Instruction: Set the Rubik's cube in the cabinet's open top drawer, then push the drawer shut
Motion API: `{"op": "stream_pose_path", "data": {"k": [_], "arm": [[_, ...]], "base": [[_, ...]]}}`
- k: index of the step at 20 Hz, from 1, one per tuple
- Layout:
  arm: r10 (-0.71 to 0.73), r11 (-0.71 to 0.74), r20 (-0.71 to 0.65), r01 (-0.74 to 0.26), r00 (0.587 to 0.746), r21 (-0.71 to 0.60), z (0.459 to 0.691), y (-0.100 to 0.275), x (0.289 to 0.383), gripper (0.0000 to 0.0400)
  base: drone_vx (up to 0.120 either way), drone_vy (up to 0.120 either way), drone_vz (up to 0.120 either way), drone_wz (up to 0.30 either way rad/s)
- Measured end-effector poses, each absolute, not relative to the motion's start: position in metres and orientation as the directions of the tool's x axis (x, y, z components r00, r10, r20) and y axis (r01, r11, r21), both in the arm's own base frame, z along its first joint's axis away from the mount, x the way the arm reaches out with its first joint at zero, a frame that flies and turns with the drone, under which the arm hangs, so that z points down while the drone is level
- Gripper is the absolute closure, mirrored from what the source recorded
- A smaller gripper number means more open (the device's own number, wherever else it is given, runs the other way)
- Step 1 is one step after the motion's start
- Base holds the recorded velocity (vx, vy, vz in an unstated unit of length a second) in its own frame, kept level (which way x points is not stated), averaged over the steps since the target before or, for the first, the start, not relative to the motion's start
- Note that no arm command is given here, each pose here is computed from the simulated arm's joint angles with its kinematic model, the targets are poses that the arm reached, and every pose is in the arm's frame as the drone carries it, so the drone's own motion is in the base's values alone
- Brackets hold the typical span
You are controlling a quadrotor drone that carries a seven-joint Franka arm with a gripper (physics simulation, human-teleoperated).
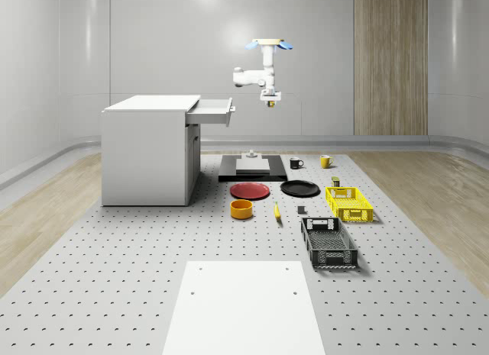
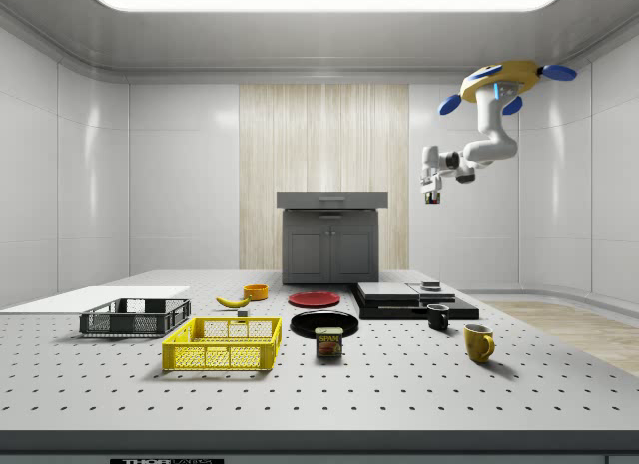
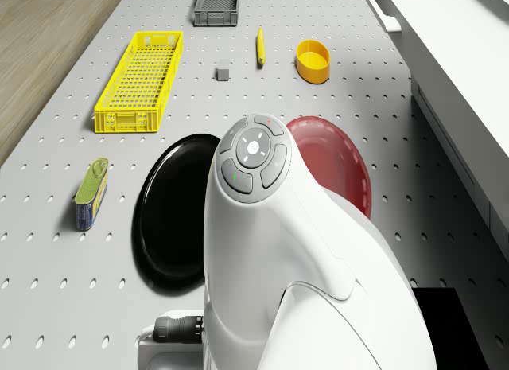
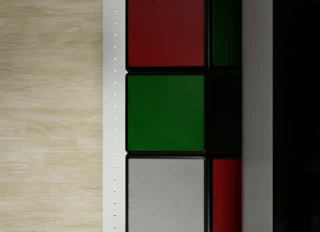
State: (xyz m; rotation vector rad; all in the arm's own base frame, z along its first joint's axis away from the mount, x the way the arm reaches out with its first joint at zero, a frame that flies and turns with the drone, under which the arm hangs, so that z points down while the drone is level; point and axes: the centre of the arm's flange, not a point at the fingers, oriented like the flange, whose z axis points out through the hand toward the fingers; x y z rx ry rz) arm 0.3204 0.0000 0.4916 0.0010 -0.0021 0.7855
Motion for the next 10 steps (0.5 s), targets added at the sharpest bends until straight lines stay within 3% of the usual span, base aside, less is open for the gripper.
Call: {"op": "stream_pose_path", "data": {"k": [3, 10], "arm": [[0.707, 0.707, 0.002, -0.707, 0.707, 0.000, 0.4916, 0.0000, 0.3204, 0.0075], [0.707, 0.707, 0.002, -0.707, 0.707, 0.000, 0.4916, 0.0000, 0.3204, 0.0075]], "base": [[0.000, -0.120, 0.000, 0.000], [0.000, -0.120, 0.120, 0.000]]}}
